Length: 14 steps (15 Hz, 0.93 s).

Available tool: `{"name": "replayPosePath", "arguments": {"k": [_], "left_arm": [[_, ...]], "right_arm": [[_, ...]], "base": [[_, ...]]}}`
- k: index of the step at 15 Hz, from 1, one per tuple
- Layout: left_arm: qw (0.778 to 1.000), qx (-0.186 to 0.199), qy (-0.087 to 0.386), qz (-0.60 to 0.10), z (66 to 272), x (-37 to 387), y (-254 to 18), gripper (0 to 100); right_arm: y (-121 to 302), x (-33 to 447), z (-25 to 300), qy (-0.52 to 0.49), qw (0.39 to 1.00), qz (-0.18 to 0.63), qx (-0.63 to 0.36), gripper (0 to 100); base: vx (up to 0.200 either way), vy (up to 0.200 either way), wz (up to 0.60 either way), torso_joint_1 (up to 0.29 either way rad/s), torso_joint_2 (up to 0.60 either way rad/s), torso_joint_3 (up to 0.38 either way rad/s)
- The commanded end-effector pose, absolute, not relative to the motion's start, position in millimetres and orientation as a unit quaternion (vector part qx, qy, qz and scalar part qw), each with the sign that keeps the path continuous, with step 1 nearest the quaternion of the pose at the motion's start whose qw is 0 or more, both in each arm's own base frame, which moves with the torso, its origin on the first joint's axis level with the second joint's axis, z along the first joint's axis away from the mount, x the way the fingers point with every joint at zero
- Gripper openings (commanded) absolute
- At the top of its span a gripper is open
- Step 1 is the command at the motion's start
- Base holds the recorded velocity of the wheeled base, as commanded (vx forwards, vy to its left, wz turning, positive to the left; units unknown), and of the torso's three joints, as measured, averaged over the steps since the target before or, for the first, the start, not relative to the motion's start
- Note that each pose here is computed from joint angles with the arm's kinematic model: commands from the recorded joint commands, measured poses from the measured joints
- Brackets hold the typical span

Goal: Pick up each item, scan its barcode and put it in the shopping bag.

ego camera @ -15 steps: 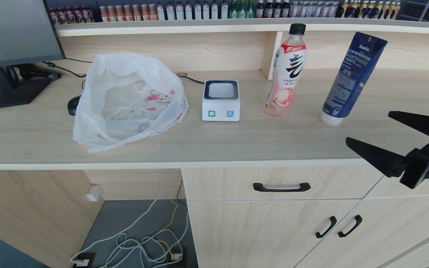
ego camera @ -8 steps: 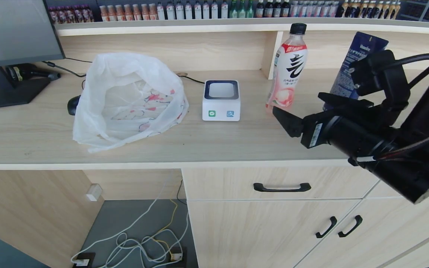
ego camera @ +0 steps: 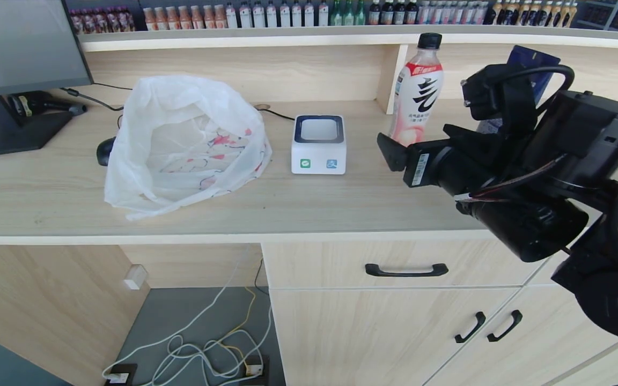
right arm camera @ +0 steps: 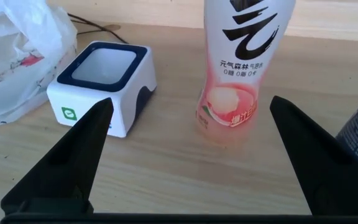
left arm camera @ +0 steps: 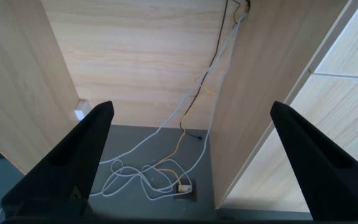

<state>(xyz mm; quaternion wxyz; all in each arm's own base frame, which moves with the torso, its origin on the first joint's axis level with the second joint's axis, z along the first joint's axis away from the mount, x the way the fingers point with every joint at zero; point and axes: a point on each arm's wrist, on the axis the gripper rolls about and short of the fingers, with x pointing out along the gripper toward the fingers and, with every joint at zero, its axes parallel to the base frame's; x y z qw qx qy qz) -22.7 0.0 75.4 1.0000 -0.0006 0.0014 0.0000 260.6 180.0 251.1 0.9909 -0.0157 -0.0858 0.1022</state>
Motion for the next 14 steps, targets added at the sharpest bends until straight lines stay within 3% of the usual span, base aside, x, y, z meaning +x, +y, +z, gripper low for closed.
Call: {"name": "replayPosePath", "arguments": {"k": [1,14], "left_arm": [[1.0,-0.001,0.001,0.0,76,-23,0,100],[1.0,-0.001,0.002,0.0,75,-23,0,100]], "right_arm": [[176,270,253,-0.089,0.992,0.091,-0.015,100],[164,319,259,-0.141,0.989,0.054,0.003,100]], "base": [[0.0,0.0,0.0,0.0,0.0,0.0],[0.0,0.0,0.0,0.0,0.0,0.0]]}}
